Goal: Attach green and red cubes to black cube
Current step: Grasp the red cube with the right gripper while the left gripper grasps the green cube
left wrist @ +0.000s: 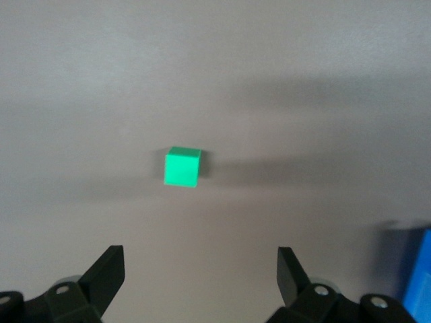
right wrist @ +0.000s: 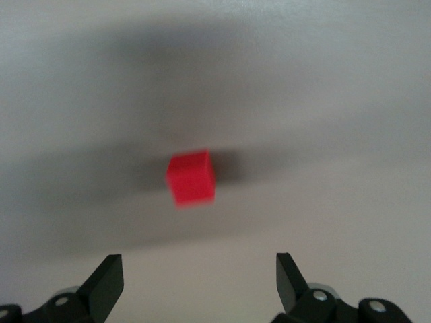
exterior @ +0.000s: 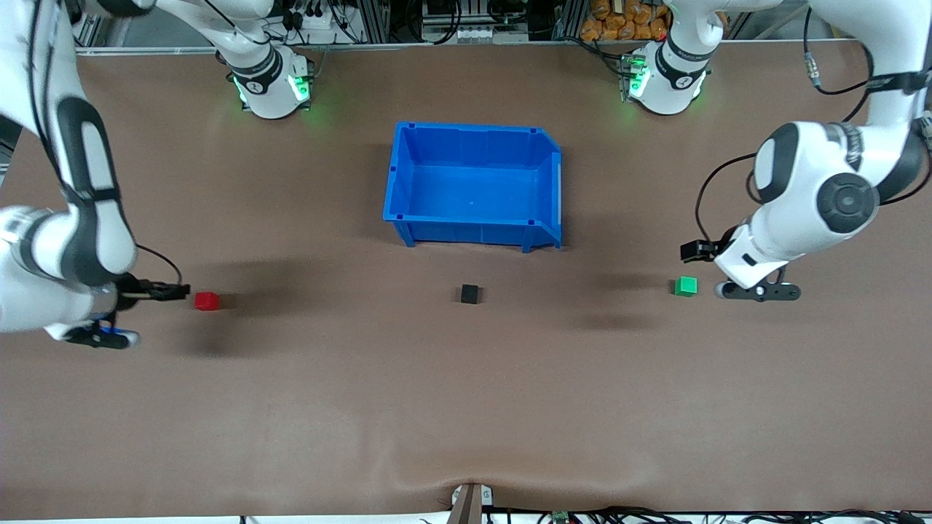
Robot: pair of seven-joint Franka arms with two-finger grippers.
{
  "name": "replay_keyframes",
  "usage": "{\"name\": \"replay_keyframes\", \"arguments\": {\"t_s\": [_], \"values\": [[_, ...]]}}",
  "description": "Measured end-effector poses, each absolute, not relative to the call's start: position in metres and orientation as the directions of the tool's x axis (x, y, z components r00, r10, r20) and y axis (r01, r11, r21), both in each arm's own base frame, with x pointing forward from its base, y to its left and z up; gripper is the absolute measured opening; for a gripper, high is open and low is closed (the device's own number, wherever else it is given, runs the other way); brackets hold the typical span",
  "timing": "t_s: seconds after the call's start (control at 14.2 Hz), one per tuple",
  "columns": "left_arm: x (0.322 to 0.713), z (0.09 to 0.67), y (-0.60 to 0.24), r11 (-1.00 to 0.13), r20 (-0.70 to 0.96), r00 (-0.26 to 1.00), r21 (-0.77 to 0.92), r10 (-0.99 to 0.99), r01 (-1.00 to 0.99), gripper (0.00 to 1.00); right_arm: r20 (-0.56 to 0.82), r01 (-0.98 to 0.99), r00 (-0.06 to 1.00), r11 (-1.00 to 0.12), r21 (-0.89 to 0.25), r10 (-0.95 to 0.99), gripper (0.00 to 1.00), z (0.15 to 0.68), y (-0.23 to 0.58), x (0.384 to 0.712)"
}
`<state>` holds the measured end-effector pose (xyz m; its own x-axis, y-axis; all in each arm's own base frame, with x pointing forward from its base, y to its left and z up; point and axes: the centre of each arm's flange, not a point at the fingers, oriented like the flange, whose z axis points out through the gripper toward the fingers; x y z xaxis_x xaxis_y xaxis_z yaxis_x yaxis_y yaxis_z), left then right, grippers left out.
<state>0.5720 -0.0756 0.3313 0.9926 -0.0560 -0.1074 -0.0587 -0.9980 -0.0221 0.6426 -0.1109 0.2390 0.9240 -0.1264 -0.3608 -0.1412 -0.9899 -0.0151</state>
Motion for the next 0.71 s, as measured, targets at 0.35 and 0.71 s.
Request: {"name": "replay_keyframes", "arguments": {"t_s": [0.35,0.71], "values": [[0.566,0.251,-0.075,-0.998,-0.109,0.992,-0.01,-0.057,-0.058,1.0,-0.334,-0.123,0.936,-0.992,-0.022,-0.109,0.98,0.182,-0.097,0.652],[0.571,0.213,-0.056,-0.994,-0.099,0.991,-0.051,-0.087,-0.092,1.0,-0.351,-0.103,0.933,-0.994,-0.031,-0.086,0.53,0.171,-0.081,0.65]]}}
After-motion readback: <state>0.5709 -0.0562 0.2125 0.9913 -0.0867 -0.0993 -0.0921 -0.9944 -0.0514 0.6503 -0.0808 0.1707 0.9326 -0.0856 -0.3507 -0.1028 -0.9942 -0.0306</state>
